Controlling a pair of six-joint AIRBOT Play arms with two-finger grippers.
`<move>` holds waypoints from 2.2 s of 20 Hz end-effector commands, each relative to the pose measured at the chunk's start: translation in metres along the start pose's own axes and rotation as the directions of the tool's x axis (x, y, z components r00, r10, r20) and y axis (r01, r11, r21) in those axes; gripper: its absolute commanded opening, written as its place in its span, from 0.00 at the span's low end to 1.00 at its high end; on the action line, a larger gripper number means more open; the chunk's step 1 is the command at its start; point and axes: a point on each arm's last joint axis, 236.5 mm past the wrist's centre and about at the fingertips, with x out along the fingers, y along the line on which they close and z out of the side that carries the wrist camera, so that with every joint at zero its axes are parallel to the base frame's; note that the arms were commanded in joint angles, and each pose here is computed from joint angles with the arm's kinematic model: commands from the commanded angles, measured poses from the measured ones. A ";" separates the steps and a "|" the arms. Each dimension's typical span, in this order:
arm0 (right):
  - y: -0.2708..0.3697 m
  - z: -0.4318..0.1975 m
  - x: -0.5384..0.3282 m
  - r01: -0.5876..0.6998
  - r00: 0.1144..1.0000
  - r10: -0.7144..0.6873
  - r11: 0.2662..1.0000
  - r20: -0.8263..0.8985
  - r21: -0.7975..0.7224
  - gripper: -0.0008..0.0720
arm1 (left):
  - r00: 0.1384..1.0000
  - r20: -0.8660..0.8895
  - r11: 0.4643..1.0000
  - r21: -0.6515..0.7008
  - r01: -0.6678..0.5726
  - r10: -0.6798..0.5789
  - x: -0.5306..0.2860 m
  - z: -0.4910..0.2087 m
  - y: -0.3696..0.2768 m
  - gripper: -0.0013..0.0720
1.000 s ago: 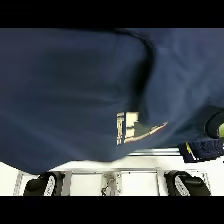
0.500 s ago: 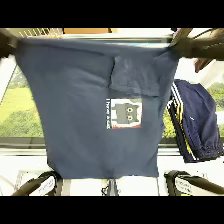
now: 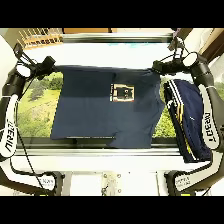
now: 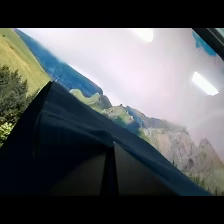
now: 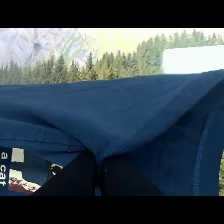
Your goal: Fold the clothes and pants, and hang the long-sleeved shirts on hangers.
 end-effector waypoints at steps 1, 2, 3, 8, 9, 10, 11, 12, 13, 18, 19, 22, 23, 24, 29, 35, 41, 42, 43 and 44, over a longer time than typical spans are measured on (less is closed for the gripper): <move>-0.015 -0.005 0.009 0.044 0.999 -0.045 0.999 -0.014 -0.016 0.03 | 0.999 -0.027 1.000 -0.019 -0.024 0.023 0.016 -0.012 0.018 0.03; -0.017 -0.016 0.010 0.062 0.996 -0.064 0.997 -0.056 -0.039 0.03 | 0.998 -0.054 0.999 -0.019 -0.037 0.036 0.017 -0.020 0.024 0.03; -0.023 -0.032 0.013 0.091 0.990 -0.098 0.994 -0.106 -0.069 0.03 | 0.994 -0.093 0.998 -0.023 -0.058 0.055 0.017 -0.031 0.035 0.03; -0.029 -0.113 0.032 0.127 0.946 -0.150 0.987 -0.287 -0.099 0.03 | 0.961 -0.240 0.990 -0.003 -0.142 0.137 0.026 -0.105 0.081 0.03; -0.029 -0.126 0.035 0.127 0.937 -0.152 0.987 -0.314 -0.099 0.03 | 0.954 -0.259 0.987 -0.006 -0.158 0.151 0.026 -0.116 0.090 0.03; -0.029 -0.137 0.038 0.126 0.929 -0.153 0.987 -0.337 -0.100 0.03 | 0.948 -0.275 0.985 -0.008 -0.170 0.161 0.026 -0.125 0.096 0.03; -0.028 -0.145 0.039 0.125 0.923 -0.153 0.987 -0.353 -0.102 0.03 | 0.942 -0.290 0.984 -0.011 -0.180 0.169 0.025 -0.132 0.101 0.03; -0.028 -0.151 0.039 0.123 0.916 -0.153 0.987 -0.370 -0.103 0.04 | 0.937 -0.303 0.983 -0.011 -0.186 0.174 0.024 -0.137 0.104 0.03; -0.026 -0.154 0.038 0.119 0.911 -0.150 0.988 -0.384 -0.103 0.04 | 0.930 -0.323 0.982 -0.009 -0.189 0.176 0.023 -0.142 0.105 0.03; -0.017 -0.145 -0.006 0.084 0.907 -0.139 0.985 -0.398 -0.152 0.79 | 0.955 -0.264 0.990 -0.003 -0.139 0.133 -0.012 -0.107 0.076 0.72; -0.016 -0.135 -0.026 0.092 0.916 -0.146 0.983 -0.375 -0.158 0.79 | 0.961 -0.247 0.992 0.013 -0.126 0.125 -0.028 -0.097 0.072 0.72; -0.010 -0.119 -0.090 0.108 0.945 -0.151 0.981 -0.292 -0.159 0.79 | 0.944 -0.279 0.984 0.081 -0.161 0.177 -0.086 -0.108 0.093 0.72; -0.006 -0.122 -0.108 0.107 0.952 -0.149 0.981 -0.268 -0.164 0.79 | 0.927 -0.306 0.976 0.096 -0.195 0.215 -0.102 -0.123 0.109 0.72; -0.002 -0.130 -0.124 0.104 0.957 -0.145 0.981 -0.251 -0.166 0.79 | 0.906 -0.345 0.969 0.087 -0.231 0.247 -0.118 -0.143 0.127 0.72; 0.013 -0.181 -0.165 0.058 0.976 -0.085 0.989 -0.200 -0.137 0.78 | 0.829 -0.466 0.911 -0.102 -0.399 0.311 -0.173 -0.225 0.197 0.72; 0.020 -0.194 -0.181 0.040 0.986 -0.061 0.990 -0.156 -0.132 0.78 | 0.813 -0.477 0.849 -0.221 -0.480 0.335 -0.200 -0.265 0.233 0.72; 0.029 -0.188 -0.181 0.007 0.991 -0.021 0.994 -0.130 -0.110 0.78 | 0.845 -0.460 0.847 -0.303 -0.437 0.271 -0.170 -0.274 0.220 0.72; 0.030 -0.188 -0.180 0.004 0.991 -0.018 0.994 -0.131 -0.108 0.78 | 0.853 -0.456 0.846 -0.322 -0.426 0.256 -0.162 -0.275 0.215 0.72; 0.030 -0.188 -0.180 0.005 0.991 -0.019 0.994 -0.130 -0.108 0.79 | 0.857 -0.454 0.844 -0.337 -0.416 0.242 -0.155 -0.278 0.211 0.72; 0.029 -0.188 -0.180 0.006 0.991 -0.020 0.994 -0.130 -0.108 0.78 | 0.861 -0.453 0.844 -0.346 -0.409 0.231 -0.148 -0.280 0.206 0.72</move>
